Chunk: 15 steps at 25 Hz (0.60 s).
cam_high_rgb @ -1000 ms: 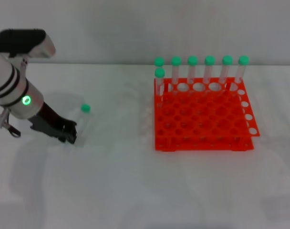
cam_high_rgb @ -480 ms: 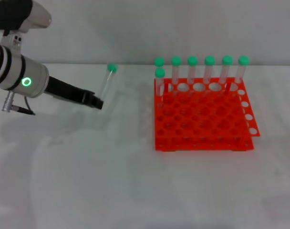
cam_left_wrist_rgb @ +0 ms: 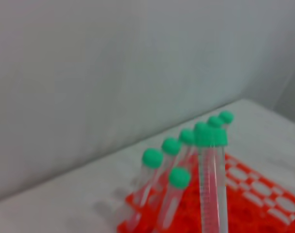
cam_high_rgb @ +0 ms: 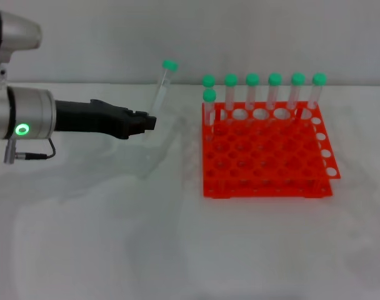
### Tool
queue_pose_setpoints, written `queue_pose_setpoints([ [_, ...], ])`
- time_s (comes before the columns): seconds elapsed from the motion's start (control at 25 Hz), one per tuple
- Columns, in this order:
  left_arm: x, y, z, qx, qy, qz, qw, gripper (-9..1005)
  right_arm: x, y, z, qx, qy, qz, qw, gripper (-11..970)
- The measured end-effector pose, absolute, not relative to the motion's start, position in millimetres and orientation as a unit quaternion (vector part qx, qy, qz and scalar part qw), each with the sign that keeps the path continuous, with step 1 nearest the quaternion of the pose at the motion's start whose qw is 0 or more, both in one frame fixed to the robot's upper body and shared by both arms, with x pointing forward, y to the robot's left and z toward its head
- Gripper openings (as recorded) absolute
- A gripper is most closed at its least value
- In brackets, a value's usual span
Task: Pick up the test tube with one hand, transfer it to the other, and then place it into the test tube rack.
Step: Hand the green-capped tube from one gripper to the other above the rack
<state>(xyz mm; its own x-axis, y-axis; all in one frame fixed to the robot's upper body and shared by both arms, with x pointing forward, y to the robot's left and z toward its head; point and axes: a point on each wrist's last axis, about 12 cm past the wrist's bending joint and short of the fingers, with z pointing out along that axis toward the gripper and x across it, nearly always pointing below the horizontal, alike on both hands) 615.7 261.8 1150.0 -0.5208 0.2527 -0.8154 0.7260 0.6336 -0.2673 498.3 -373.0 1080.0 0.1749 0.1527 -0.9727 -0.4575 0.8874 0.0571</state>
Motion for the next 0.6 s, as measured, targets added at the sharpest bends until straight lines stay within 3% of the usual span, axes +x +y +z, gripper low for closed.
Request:
queue_pose_setpoints([
  [0.32, 590, 277, 1139, 0.302, 0.760, -0.340, 0.465, 180, 520, -374, 1108, -0.198, 0.638, 0.302, 0.680, 834],
  [0.6, 577, 268, 1140, 0.300, 0.734, -0.397, 0.462, 180, 536, -352, 1120, -0.259, 0.633, 0.347, 0.641, 834],
])
